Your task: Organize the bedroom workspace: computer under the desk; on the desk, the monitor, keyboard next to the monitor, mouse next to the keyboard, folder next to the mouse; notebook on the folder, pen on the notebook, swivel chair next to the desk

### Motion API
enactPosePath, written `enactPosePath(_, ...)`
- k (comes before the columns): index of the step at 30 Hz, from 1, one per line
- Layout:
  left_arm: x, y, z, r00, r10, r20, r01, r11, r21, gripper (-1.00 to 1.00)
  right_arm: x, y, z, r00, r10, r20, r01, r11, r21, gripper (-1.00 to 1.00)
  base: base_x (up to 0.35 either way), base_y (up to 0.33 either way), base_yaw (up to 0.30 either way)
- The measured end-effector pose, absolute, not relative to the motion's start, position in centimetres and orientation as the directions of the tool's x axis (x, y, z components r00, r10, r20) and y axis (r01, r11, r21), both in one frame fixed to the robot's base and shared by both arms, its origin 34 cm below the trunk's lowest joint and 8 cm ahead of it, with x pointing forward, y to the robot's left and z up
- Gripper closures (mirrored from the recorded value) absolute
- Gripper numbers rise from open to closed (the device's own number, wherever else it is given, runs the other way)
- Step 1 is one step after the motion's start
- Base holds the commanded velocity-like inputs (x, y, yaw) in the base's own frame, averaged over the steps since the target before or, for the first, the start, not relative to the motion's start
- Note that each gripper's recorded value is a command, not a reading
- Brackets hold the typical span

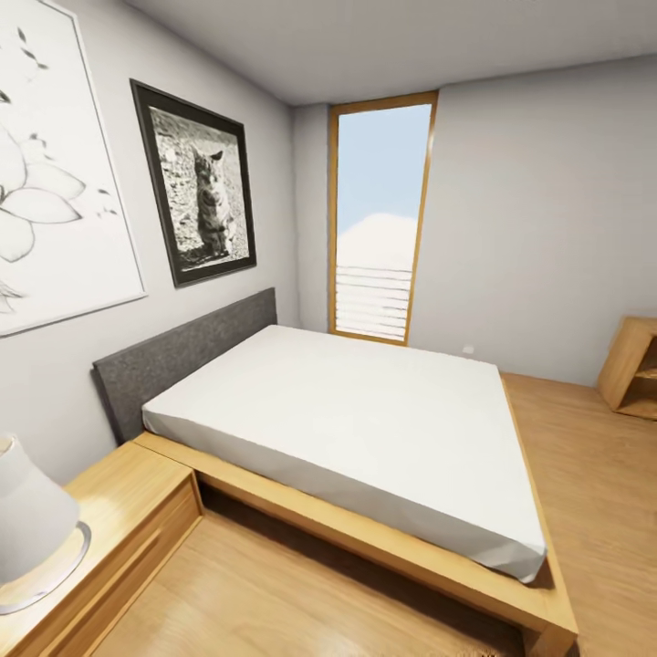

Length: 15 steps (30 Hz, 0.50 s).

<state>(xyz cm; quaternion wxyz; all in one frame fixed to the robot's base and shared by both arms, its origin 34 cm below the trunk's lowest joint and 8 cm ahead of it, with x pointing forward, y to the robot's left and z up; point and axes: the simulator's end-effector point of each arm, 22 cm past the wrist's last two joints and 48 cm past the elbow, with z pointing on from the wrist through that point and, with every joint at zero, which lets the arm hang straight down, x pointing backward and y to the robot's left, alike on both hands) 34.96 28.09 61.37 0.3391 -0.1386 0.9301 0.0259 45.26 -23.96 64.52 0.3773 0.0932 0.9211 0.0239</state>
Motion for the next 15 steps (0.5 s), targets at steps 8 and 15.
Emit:
enactPosePath(8,34.87,28.09,61.31,-0.734,-0.24,-0.636,-0.276,0.96,-0.045,-1.0,45.19,-23.98,64.45,-0.699,0.19,-0.69,0.155,0.981,0.113,-1.0,0.0,0.0,-0.269)
enactPosePath(15,34.83,28.09,61.29,-0.734,-0.24,-0.635,-0.276,0.96,-0.045,-1.0,45.22,-24.0,64.48,-0.697,0.189,-0.691,0.155,0.981,0.113,-1.0,0.0,0.0,-0.262)
